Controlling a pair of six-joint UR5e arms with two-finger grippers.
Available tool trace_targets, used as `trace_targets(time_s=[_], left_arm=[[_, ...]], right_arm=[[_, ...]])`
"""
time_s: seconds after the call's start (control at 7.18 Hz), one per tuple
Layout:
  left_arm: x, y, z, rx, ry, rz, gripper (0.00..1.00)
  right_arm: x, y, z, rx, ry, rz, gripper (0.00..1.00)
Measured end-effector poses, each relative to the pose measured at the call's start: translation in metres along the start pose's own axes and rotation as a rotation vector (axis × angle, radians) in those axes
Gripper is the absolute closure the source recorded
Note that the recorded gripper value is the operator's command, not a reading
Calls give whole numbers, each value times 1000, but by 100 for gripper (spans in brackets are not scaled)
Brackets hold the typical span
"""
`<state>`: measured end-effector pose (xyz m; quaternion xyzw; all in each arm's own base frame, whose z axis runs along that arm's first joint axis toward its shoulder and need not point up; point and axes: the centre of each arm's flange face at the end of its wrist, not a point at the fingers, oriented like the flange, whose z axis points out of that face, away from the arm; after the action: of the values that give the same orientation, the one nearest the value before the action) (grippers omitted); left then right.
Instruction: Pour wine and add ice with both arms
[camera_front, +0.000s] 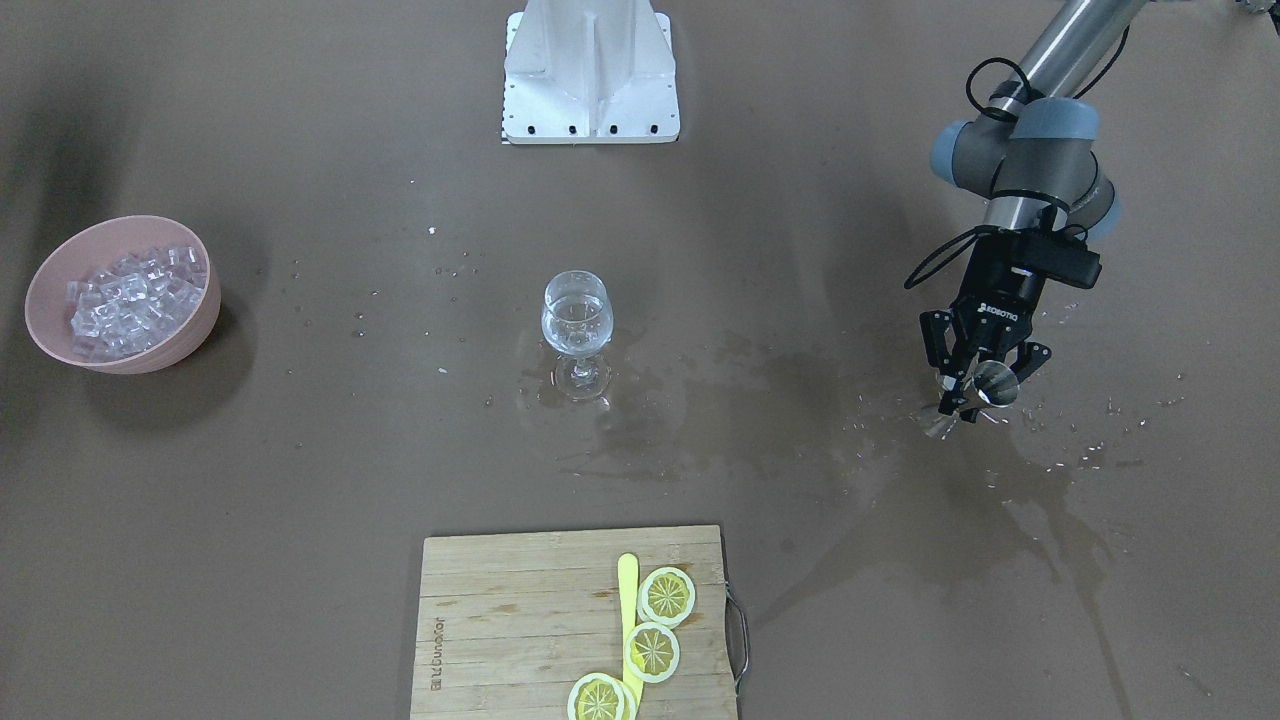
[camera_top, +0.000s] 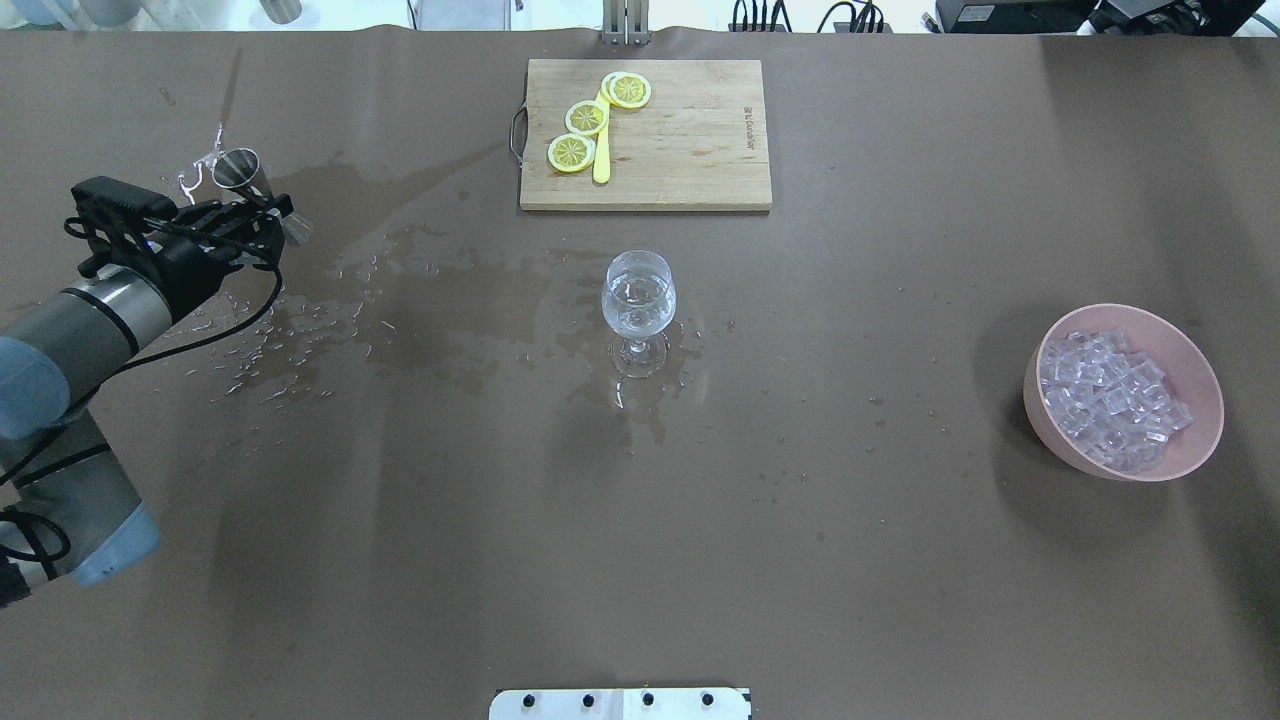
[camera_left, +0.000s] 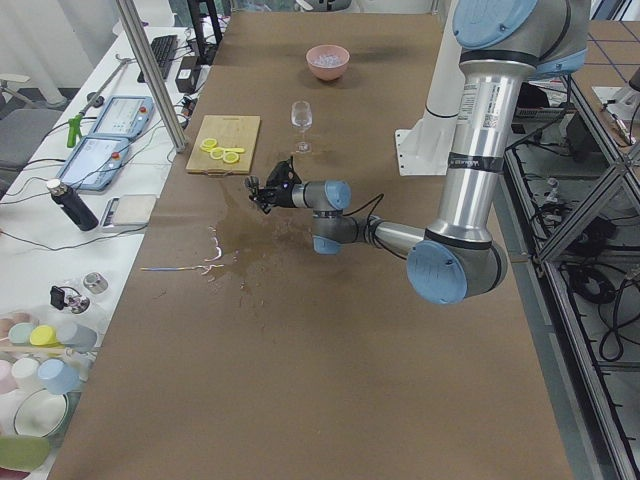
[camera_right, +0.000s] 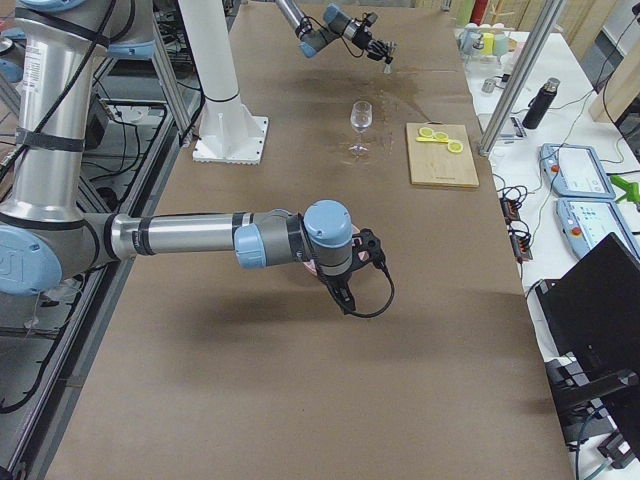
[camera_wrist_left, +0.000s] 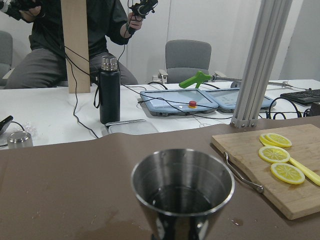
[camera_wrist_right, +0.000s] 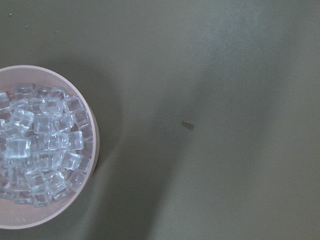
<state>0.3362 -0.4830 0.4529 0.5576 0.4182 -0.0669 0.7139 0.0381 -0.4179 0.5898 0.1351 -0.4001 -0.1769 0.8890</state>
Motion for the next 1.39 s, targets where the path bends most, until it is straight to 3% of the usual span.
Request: trace_targets(time_s=[0.56,0.97,1.39], left_arm=[[93,-47,8,59,82,167,100],[151,-40,-12,79,166,351,100],[184,-30,-26,82,213,372,100]], right_arm=[[2,8,4,-11,-6,15,0],[4,11,6,-15,-8,21,0],[5,11,7,-18,-8,35,0]])
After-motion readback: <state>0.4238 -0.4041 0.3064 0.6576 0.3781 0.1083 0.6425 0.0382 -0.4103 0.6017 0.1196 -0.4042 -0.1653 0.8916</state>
